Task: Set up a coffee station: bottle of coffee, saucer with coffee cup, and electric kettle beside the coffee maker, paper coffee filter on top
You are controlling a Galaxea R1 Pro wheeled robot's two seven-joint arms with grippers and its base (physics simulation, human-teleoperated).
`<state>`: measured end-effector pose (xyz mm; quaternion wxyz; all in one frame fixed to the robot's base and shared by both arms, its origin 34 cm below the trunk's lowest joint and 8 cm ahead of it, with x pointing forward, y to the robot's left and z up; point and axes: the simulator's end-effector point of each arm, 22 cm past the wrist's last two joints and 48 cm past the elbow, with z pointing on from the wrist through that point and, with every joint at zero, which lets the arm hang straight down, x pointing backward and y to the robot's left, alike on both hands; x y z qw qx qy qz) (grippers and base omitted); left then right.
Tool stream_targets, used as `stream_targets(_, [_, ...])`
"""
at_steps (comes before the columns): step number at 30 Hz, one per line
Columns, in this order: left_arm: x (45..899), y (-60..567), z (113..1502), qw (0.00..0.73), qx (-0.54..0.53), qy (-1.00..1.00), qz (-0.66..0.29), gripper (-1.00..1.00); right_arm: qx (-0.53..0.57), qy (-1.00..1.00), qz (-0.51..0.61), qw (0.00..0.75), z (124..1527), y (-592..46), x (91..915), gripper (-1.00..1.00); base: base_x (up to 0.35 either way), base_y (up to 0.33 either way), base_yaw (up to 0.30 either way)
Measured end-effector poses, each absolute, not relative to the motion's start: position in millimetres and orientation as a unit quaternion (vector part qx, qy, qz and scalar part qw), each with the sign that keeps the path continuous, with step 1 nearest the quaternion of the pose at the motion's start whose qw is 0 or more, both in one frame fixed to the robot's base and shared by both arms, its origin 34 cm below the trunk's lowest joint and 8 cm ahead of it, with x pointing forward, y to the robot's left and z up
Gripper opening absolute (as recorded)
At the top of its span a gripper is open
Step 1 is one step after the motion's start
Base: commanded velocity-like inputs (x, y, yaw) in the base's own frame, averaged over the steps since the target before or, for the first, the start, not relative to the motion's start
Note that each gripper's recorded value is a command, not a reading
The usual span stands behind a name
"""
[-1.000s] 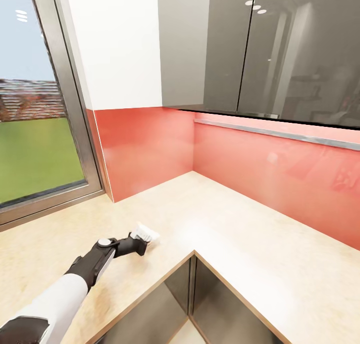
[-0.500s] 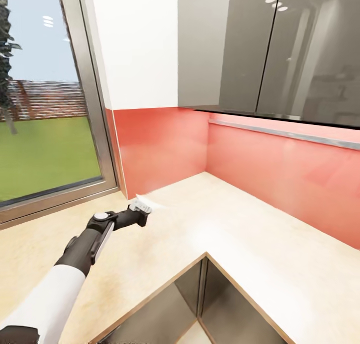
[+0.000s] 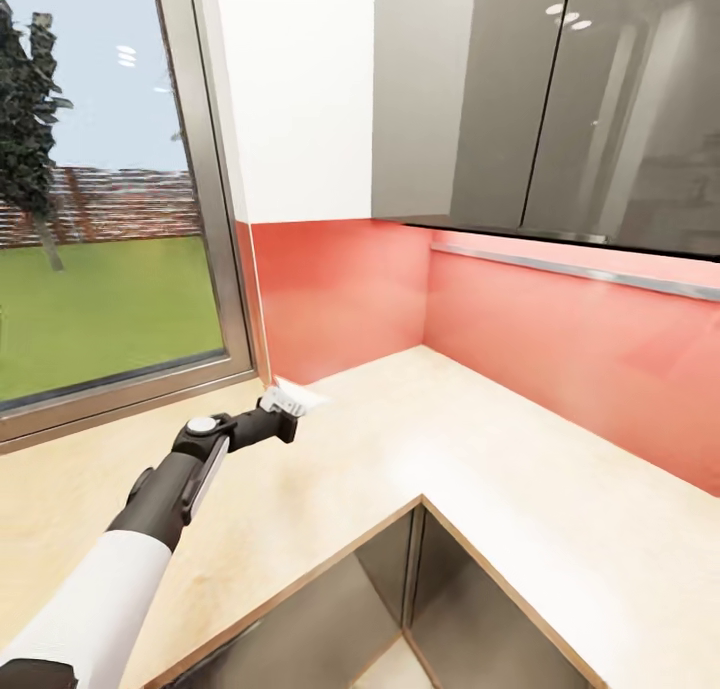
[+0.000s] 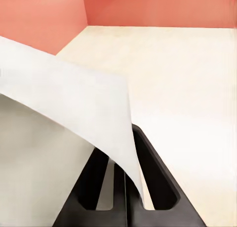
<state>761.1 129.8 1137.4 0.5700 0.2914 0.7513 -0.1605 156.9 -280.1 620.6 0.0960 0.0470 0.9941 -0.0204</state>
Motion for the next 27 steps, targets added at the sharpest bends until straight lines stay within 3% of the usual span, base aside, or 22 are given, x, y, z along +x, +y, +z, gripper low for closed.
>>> stream_targets(11, [762,134,1148,0.579,0.289,0.746,-0.158,-1.0,0.048,0.994,-0.021,0.097,621,-282,157,1.0,-0.342,0.0,0.029])
stream_targets(27, [760,134,1179,0.603,0.293,0.727,-0.149,-1.0,0.048,0.994,-0.021,0.1,621,-282,160,1.0,-0.341,0.042,0.252])
